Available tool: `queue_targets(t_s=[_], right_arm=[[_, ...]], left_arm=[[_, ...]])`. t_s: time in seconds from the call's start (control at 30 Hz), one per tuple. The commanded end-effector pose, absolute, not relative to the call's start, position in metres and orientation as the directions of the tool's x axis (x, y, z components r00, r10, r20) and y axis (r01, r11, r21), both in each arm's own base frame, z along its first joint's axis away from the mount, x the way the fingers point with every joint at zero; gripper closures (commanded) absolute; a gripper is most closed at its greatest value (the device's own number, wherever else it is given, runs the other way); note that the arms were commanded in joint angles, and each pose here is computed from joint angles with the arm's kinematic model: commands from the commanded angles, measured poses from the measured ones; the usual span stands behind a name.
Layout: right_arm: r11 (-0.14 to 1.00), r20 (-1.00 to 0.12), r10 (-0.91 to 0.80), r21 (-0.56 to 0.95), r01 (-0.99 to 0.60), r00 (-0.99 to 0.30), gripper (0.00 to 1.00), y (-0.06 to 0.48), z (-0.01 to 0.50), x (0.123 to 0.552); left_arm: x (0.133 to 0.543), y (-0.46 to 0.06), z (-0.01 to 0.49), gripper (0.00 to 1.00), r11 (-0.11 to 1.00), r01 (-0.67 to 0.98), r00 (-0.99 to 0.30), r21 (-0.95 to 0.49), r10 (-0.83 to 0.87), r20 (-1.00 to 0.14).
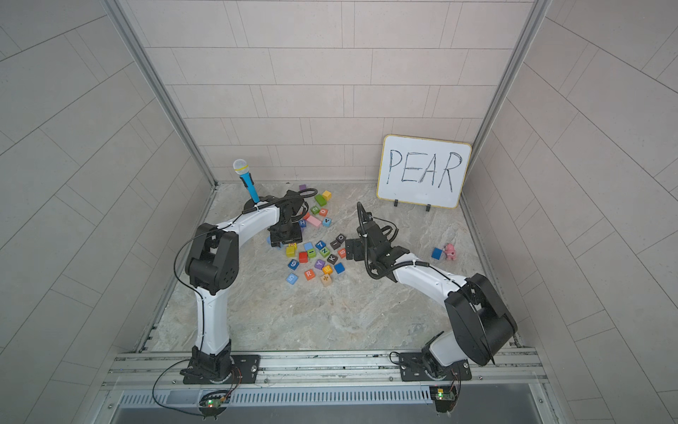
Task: Spell the uppercase word “pear” with letter blocks
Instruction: Pick up the letter block from the center of the board.
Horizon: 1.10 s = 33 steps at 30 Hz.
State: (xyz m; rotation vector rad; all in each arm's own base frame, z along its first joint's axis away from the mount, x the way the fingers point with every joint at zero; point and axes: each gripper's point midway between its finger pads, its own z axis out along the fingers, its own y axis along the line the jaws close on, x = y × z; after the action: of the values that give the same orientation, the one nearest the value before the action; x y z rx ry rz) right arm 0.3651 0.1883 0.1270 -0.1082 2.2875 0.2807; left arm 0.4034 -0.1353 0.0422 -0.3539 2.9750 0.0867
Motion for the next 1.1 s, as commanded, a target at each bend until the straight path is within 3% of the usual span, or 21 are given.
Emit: queue_targets(t_s=[0.0,1.07], right_arm=[[0.974,-0.737,0.017,0.165,-0.156,-0.675,0.00,0.184,0.121,0.363],[0.976,-0.732,0.037,0.171,-0.131,-0.681,0.00,0.174,0.116,0.363]], left_arm=[[0.405,-0.136,0.042,0.36,0.970,-0.237,-0.964,0.047,-0.229,-0.139],[0.412,-0.142,0.021,0.52,0.972,-0.228,-0.970,0.056,-0.222,-0.099]])
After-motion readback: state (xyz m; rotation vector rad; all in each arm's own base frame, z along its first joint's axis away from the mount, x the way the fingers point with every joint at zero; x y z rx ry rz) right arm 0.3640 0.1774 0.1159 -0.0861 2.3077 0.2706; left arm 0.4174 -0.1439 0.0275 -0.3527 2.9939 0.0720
